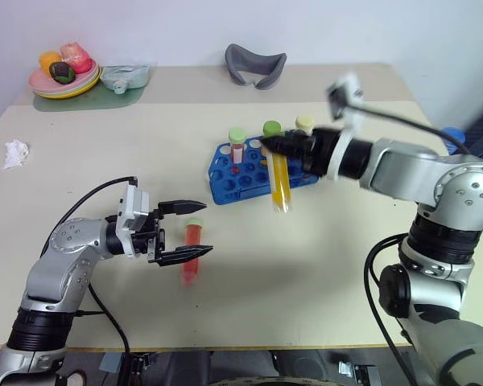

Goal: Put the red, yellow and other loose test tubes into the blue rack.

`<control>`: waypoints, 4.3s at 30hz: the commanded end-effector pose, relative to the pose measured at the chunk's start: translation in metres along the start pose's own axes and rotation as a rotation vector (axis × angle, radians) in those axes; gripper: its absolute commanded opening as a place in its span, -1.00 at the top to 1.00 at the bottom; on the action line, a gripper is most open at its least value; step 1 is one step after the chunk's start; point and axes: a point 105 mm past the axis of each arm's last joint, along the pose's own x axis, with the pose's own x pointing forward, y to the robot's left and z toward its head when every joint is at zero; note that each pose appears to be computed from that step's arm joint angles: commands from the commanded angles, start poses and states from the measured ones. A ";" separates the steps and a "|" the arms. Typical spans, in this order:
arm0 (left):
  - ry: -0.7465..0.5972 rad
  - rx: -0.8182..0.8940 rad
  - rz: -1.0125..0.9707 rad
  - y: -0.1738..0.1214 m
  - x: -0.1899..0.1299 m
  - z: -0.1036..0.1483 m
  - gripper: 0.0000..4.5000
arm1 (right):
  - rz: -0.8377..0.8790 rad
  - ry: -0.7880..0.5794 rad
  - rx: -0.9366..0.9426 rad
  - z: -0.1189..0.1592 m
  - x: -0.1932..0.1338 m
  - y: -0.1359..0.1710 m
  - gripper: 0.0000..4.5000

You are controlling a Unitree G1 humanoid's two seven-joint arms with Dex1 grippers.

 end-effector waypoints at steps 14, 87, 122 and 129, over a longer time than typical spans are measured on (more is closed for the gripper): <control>-0.017 0.035 -0.003 0.001 0.001 0.009 -1.00 | -0.139 -0.720 -0.521 0.022 -0.010 -0.028 0.27; -0.014 0.038 0.064 -0.002 -0.004 0.013 -1.00 | -0.222 -0.612 -0.700 -0.065 0.010 -0.080 0.27; -0.059 -0.011 0.302 0.010 -0.003 0.015 -1.00 | -0.245 -0.444 -0.733 -0.052 -0.018 -0.061 -0.99; -0.017 0.016 0.472 0.023 -0.007 0.017 -1.00 | -0.075 -0.180 -0.747 -0.059 -0.050 -0.033 -0.99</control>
